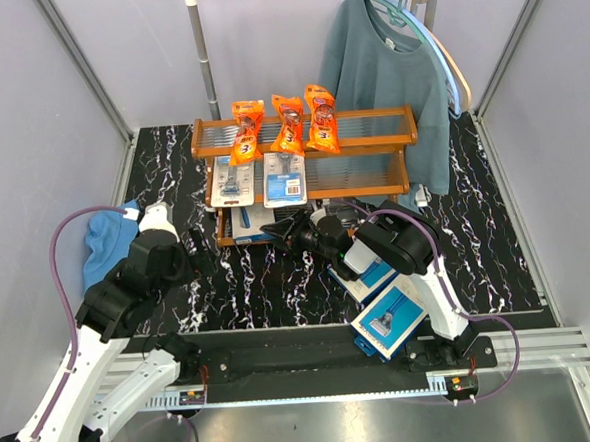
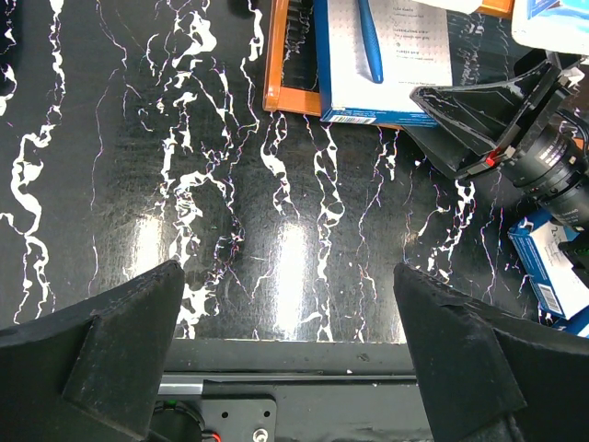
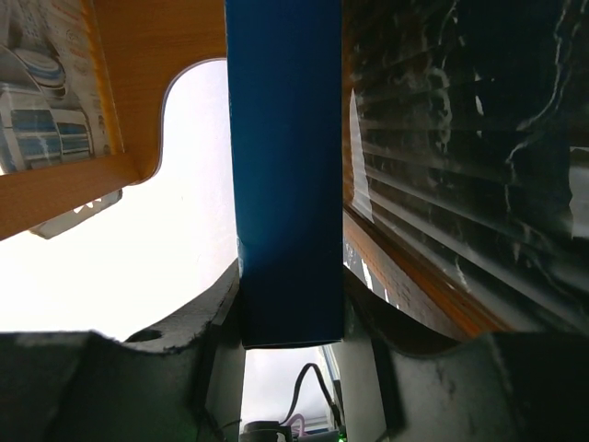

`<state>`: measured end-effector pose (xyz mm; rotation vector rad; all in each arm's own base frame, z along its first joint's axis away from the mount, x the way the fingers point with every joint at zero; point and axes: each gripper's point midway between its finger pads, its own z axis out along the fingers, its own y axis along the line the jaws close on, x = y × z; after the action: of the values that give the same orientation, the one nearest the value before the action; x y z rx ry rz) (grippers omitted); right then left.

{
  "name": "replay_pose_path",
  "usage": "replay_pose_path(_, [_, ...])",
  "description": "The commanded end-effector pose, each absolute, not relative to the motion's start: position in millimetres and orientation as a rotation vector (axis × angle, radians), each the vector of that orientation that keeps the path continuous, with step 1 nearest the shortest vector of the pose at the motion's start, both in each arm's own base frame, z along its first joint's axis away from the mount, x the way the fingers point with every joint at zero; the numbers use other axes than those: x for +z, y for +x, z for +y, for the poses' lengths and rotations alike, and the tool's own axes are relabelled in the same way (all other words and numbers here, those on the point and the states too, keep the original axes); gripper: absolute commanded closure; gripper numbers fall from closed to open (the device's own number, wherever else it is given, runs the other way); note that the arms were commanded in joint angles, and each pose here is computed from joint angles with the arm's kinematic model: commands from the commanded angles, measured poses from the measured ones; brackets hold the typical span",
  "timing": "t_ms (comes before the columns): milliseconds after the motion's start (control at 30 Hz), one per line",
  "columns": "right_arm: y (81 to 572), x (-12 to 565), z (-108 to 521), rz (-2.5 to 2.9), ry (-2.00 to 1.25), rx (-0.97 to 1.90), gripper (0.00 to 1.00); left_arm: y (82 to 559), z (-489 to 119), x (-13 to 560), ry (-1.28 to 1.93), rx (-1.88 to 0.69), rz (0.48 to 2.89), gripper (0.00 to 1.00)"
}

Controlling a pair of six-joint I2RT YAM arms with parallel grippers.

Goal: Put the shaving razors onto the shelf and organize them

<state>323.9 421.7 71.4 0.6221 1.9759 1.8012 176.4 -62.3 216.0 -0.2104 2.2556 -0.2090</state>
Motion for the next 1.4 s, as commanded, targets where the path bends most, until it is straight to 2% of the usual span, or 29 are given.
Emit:
replay_pose_path(0, [326.7,127.8,421.5,1.746,0.524,1.925,0.57,180.1,-65.8,225.4,-0.188,-0.24,2.215,0.01])
replay_pose_path(567, [305.1,118.1,429.2,1.897,0.492,1.819,0.28,180.2,-64.7,227.2,-0.183,-0.234,2.209,0.01])
replay_pose_path(933, [294.9,90.2,426.0,2.051,0.558,1.731,0.18,179.4,-65.0,228.0,-0.179,-0.239,2.21,0.01])
replay_pose_path(1367, [280.5,82.8,423.7,2.161,0.542,1.658,0.11,179.1,-66.2,225.6,-0.179,-0.244,2.218,0.01])
